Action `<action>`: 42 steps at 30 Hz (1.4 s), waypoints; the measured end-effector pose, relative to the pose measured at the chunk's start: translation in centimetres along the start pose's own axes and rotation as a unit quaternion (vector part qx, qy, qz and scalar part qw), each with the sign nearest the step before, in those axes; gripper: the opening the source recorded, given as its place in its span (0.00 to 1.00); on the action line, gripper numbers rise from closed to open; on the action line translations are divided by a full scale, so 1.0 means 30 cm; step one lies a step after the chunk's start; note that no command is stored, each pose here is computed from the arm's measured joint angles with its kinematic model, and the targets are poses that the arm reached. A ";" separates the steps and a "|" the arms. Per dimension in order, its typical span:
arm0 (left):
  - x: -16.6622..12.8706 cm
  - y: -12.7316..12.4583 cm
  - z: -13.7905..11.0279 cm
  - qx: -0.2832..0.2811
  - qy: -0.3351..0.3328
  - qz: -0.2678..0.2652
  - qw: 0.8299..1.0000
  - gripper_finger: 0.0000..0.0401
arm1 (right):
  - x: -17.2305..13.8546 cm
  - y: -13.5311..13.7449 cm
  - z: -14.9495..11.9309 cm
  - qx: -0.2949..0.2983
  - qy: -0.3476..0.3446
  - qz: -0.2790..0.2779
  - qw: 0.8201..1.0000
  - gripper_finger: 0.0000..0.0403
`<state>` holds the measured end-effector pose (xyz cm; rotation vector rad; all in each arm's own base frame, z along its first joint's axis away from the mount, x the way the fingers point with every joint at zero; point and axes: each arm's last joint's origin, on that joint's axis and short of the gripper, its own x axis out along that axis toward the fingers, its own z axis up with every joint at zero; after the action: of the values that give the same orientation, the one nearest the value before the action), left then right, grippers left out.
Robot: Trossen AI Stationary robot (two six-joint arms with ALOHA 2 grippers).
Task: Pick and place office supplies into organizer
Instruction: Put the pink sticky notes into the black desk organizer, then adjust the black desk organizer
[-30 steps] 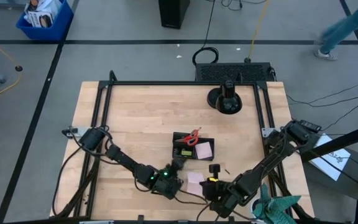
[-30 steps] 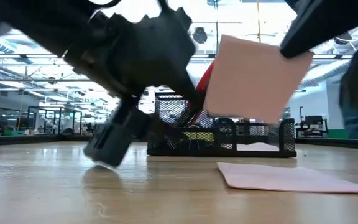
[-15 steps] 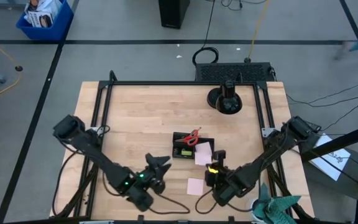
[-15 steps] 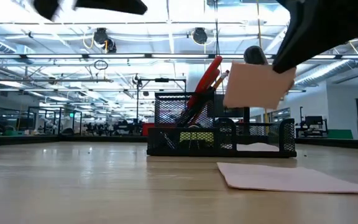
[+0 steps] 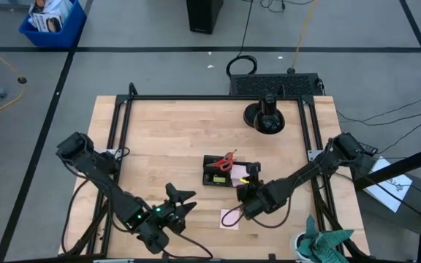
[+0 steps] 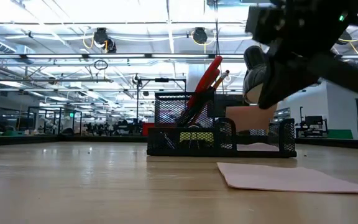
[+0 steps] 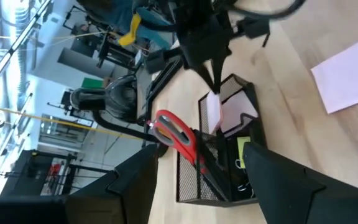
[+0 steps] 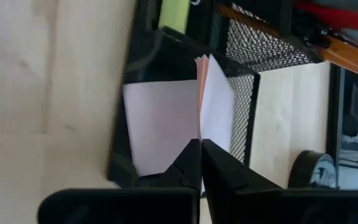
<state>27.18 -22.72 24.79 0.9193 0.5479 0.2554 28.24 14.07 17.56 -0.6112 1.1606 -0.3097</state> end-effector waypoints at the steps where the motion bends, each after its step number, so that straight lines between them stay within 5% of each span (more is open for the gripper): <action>1: 0.000 0.000 0.000 -0.001 -0.001 -0.003 1.000 0.60 | 0.010 0.001 -0.004 -0.004 -0.001 0.000 1.000 0.00; 13: 0.011 -0.003 -0.027 -0.010 0.022 -0.029 0.999 0.60 | 0.111 0.018 -0.044 -0.009 -0.007 0.054 0.998 0.01; 20: 0.017 -0.004 -0.027 -0.024 0.021 -0.049 0.998 0.60 | 0.125 0.010 -0.031 0.018 -0.018 0.089 0.996 0.15; 31: 0.017 -0.006 -0.026 -0.034 0.020 -0.064 0.997 0.60 | 0.110 0.005 -0.006 0.026 -0.026 0.098 0.995 0.39; 38: 0.016 -0.006 -0.026 -0.039 0.020 -0.064 0.997 0.60 | 0.065 -0.030 -0.006 0.039 -0.044 0.098 0.993 0.41; 42: 0.017 -0.006 -0.026 -0.044 0.020 -0.064 0.997 0.60 | -0.008 -0.083 -0.006 0.094 -0.078 0.107 0.987 0.38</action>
<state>27.17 -22.08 24.10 0.7927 0.6253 0.1819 28.19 12.14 19.19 -0.3350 1.0218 -0.1812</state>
